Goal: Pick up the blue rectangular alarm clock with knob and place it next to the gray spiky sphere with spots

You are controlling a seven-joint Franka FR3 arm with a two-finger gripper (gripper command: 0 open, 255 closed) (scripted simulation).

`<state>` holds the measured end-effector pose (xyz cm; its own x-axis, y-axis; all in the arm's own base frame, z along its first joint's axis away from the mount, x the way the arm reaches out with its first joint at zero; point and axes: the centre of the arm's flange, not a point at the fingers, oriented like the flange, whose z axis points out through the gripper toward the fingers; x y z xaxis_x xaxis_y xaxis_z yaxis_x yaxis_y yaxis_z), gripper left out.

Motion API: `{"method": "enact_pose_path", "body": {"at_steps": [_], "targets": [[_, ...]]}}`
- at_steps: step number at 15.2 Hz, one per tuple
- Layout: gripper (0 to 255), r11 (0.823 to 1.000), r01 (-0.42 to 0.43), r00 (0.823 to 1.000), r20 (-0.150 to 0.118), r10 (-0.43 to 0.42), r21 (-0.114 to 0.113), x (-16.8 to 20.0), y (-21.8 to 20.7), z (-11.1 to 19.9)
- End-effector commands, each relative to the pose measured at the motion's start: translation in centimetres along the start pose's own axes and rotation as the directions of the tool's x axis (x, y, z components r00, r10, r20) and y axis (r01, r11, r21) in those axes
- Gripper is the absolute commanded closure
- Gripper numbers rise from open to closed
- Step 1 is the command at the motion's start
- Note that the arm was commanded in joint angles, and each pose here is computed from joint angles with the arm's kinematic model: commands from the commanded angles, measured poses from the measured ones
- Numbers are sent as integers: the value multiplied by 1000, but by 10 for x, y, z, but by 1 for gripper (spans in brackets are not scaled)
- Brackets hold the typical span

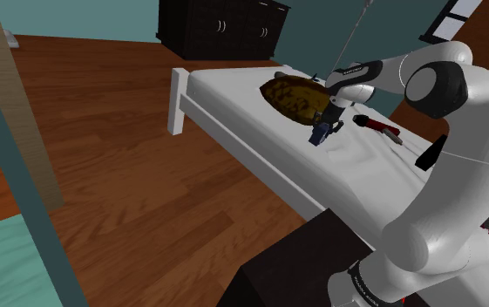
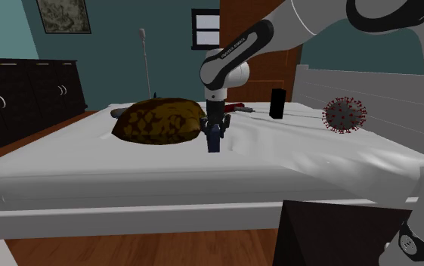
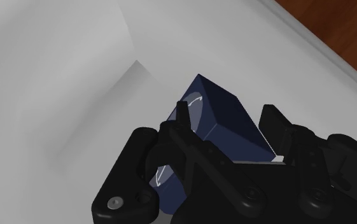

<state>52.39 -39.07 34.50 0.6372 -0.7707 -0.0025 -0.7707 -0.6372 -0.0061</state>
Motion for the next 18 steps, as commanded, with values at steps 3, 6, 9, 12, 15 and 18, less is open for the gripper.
{"method": "enact_pose_path", "body": {"at_steps": [3,6,9,12,15,18], "targets": [[255,1000,0,1000,0,0,0,0,0,0],[255,1000,0,1000,0,0,0,0,0,-5],[255,1000,0,1000,0,0,0,0,0,-21],[255,1000,0,1000,0,0,0,0,0,-37],[255,1000,0,1000,0,0,0,0,0,-53],[255,1000,0,1000,0,0,0,0,0,-69]]}}
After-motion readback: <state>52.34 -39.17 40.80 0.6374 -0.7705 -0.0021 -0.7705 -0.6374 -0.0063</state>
